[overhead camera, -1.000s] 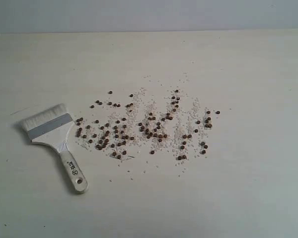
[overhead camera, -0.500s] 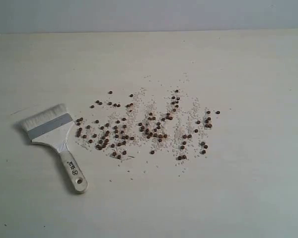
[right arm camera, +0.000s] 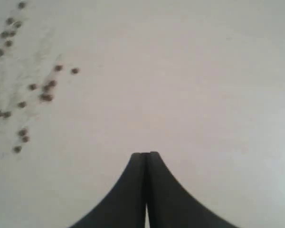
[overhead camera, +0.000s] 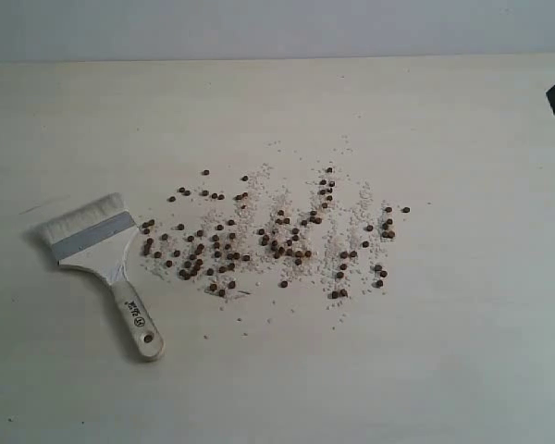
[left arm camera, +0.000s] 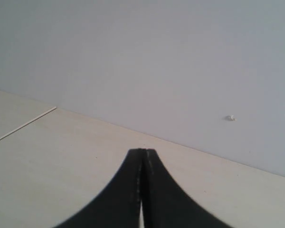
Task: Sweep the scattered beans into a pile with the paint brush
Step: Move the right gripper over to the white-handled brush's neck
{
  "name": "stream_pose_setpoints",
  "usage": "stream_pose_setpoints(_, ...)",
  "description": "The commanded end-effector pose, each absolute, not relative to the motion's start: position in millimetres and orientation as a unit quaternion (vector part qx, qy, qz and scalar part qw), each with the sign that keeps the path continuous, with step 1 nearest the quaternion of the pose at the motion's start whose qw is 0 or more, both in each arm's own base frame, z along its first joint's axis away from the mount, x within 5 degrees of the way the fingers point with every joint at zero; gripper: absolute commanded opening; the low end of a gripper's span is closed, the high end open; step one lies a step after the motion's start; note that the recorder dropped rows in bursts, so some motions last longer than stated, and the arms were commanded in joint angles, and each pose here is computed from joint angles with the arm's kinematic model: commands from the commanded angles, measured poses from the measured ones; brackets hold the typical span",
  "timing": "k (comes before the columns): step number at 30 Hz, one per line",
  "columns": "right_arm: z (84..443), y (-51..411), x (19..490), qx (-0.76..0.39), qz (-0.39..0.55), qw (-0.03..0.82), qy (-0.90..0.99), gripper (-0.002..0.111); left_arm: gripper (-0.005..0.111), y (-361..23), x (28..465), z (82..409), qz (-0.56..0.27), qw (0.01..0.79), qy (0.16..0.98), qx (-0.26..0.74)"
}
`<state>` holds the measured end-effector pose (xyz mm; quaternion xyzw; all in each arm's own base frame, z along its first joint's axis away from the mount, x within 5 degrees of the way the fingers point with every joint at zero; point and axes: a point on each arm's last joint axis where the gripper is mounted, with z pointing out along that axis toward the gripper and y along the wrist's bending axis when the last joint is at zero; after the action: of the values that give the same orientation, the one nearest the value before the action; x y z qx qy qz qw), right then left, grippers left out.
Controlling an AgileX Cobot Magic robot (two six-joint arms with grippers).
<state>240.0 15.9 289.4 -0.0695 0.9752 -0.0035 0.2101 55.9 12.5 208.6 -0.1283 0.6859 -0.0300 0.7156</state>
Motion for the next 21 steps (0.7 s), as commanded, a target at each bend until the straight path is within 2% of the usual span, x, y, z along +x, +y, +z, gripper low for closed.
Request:
stream_pose_setpoints(1,299.0,18.5,255.4,-0.047,-0.023,0.311,0.949,0.000,0.000,12.6,55.5,207.7,-0.033,0.715,0.686,-0.131)
stream_pose_setpoints(6,309.5,83.5,266.6,-0.133,0.063,0.449,0.881,0.000,0.000,12.6,55.5,207.7,-0.033,0.715,0.686,-0.131)
stream_pose_setpoints(9,303.9,123.1,269.1,-0.191,0.106,0.472,0.854,0.000,0.000,12.6,55.5,207.7,-0.033,0.715,0.686,-0.131)
stream_pose_setpoints(15,311.1,161.1,274.3,-0.138,0.202,0.544,0.803,0.000,0.000,12.6,55.5,207.7,-0.033,0.715,0.686,-0.131)
stream_pose_setpoints(18,305.0,181.4,272.8,-0.156,0.218,0.528,0.806,0.000,0.000,12.6,55.5,207.7,-0.033,0.715,0.686,-0.131)
stream_pose_setpoints(21,288.4,207.0,273.6,-0.221,0.202,0.455,0.839,0.000,0.000,12.6,55.5,207.7,-0.033,0.715,0.686,-0.131)
